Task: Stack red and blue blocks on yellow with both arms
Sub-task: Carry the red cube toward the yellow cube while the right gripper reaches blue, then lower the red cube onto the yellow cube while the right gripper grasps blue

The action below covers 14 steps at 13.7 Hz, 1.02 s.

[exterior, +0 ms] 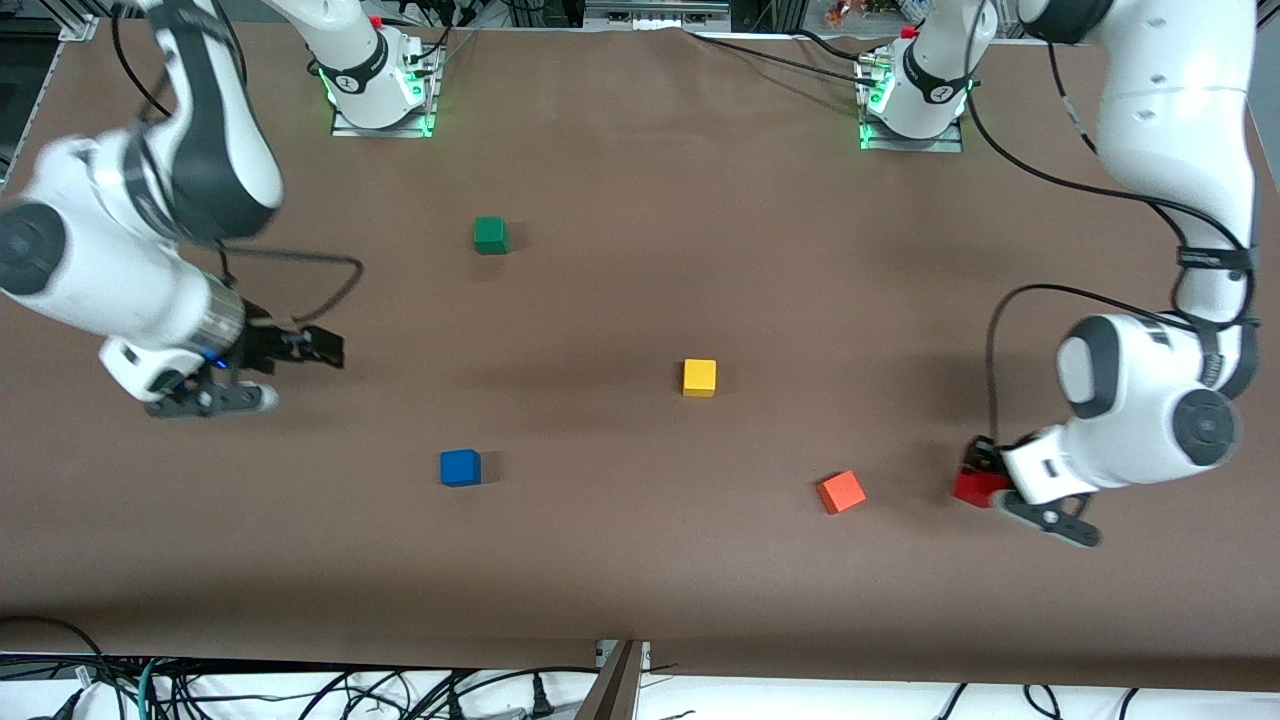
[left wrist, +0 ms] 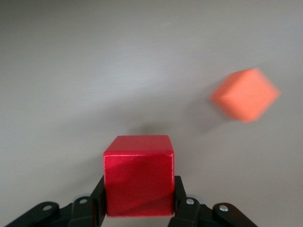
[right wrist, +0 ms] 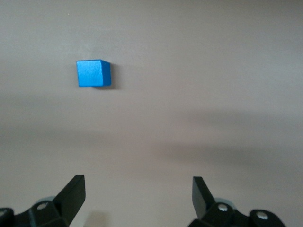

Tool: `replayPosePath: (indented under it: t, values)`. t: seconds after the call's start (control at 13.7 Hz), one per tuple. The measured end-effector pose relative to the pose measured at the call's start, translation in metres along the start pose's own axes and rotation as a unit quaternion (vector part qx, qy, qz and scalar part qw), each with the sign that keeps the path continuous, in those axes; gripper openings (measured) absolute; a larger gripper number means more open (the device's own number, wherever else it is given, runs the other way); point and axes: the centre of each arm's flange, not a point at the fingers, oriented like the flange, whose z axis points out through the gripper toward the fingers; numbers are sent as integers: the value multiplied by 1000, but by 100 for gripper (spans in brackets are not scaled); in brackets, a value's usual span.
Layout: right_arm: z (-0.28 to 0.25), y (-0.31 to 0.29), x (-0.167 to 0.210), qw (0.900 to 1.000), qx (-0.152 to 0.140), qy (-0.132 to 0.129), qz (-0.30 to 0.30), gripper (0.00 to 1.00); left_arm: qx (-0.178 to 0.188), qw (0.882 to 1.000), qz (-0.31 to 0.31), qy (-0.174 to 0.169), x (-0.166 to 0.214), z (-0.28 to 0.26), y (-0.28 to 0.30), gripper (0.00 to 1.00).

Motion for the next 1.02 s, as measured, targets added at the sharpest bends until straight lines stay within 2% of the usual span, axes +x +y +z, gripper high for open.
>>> replayPosePath:
  t: [0.29, 0.51, 0.8, 1.02]
  values:
    - [58, -35, 35, 1000, -1, 3, -3, 100, 2, 996, -87, -21, 19, 14, 161, 56]
    - [89, -47, 64, 1000, -3, 6, -4, 100, 9, 993, -114, -34, 11, 31, 262, 56]
    - [147, -75, 75, 1000, -4, 18, -22, 100, 16, 990, -133, -41, 0, 42, 317, 56]
    - [165, -96, 75, 999, -5, 21, -37, 100, 18, 988, -148, -39, -5, 53, 336, 56]
